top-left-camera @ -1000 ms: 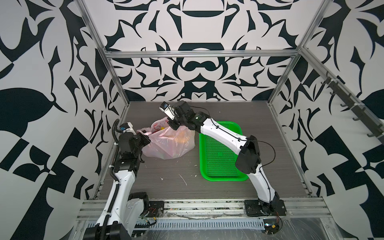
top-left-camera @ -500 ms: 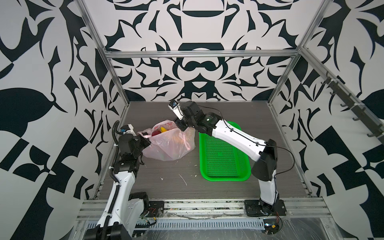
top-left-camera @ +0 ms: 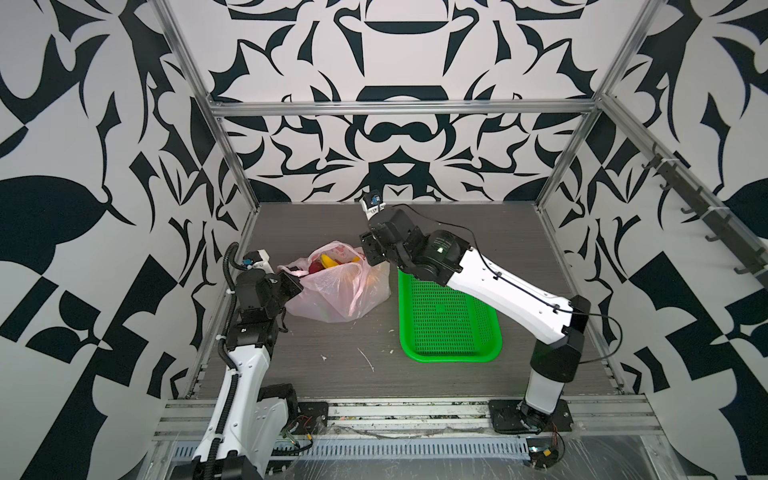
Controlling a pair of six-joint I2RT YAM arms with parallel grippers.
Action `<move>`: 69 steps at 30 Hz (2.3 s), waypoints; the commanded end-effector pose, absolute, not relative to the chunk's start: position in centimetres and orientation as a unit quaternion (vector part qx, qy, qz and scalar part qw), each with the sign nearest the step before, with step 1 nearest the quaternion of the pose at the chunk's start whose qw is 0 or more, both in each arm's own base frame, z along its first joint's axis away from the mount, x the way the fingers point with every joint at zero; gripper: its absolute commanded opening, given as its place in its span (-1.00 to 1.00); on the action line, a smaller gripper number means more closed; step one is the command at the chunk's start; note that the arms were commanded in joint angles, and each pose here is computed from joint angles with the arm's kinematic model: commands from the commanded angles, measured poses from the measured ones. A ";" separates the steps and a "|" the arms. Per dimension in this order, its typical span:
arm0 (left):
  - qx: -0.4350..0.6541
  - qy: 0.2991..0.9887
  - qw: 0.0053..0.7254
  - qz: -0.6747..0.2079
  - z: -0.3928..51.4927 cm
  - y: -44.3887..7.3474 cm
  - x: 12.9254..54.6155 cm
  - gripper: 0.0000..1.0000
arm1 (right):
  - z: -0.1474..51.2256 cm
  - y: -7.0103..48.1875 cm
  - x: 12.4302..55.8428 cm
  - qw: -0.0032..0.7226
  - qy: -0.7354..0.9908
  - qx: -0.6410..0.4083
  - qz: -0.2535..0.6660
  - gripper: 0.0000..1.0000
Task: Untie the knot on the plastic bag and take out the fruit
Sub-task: 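Release the handle and lower the right gripper into the bag opening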
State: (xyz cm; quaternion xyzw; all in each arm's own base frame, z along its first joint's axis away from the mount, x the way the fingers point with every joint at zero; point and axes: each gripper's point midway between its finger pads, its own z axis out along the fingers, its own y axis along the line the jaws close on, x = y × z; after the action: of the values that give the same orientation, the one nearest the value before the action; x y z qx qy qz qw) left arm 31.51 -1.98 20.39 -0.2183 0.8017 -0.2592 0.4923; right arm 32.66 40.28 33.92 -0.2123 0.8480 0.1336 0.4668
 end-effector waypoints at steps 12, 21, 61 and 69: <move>-0.198 0.799 0.495 -0.278 22.0 -2.8 31.4 -1.00 | 27.9 44.5 32.9 0.391 0.832 -0.383 0.085 0.10; -0.194 0.800 0.496 -0.275 22.3 -2.8 31.5 -1.00 | 24.1 44.7 32.3 0.335 0.831 -0.433 0.098 -0.02; -0.229 0.852 0.409 -0.234 17.9 -2.2 29.5 -1.00 | 12.5 42.8 16.9 0.148 0.739 -0.635 0.169 -1.00; -0.269 0.862 0.391 -0.181 15.5 -0.4 27.4 -1.00 | 9.1 42.3 16.5 0.118 0.749 -0.632 0.161 -0.98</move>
State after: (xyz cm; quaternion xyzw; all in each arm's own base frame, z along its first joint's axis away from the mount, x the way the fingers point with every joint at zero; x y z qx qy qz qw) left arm 27.89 -2.46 16.49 -0.2372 0.8634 -0.2294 0.3816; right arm 18.24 44.40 11.58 -0.6242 0.7396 0.1754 0.1804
